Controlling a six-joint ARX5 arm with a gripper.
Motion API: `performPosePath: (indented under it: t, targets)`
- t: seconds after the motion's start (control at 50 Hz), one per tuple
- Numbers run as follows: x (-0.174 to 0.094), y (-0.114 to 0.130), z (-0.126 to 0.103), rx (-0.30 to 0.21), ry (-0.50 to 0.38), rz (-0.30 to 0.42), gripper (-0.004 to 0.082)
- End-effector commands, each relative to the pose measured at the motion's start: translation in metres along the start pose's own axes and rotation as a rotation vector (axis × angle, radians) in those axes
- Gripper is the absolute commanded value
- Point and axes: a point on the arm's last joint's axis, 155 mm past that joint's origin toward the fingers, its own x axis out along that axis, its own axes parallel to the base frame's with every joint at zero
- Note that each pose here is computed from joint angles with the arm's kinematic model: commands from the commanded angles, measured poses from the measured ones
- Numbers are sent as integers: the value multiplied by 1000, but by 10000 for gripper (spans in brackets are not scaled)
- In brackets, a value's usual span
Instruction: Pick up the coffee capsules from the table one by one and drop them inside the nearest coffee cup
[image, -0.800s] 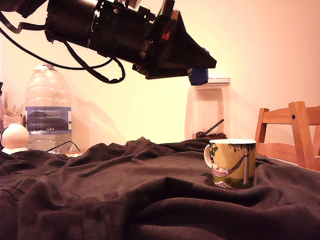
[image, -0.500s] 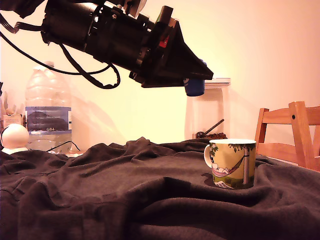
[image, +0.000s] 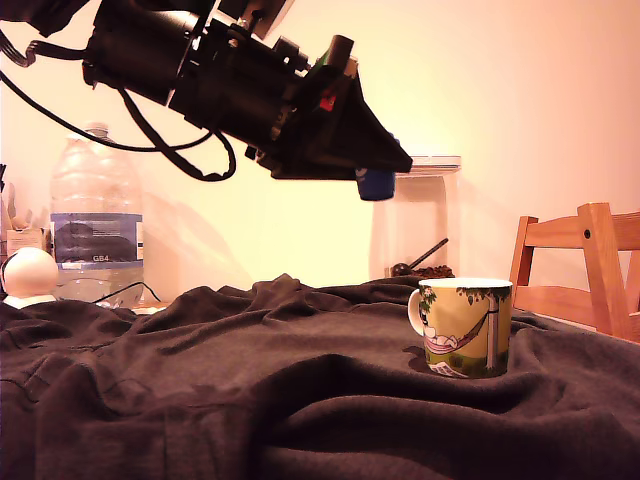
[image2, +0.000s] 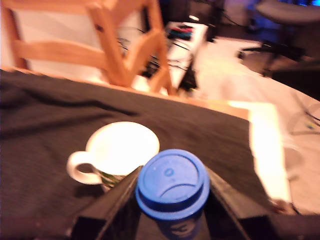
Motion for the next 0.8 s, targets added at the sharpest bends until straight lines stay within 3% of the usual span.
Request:
performPosePath:
  t: [0.0, 0.26, 0.6, 0.78]
  targets:
    - [-1, 0, 4, 3, -14, 11, 254]
    - [9, 10, 13, 6, -13, 36, 249]
    - [42, 19, 12, -20, 67, 23, 228]
    - [57, 20, 9, -7, 111, 13, 228]
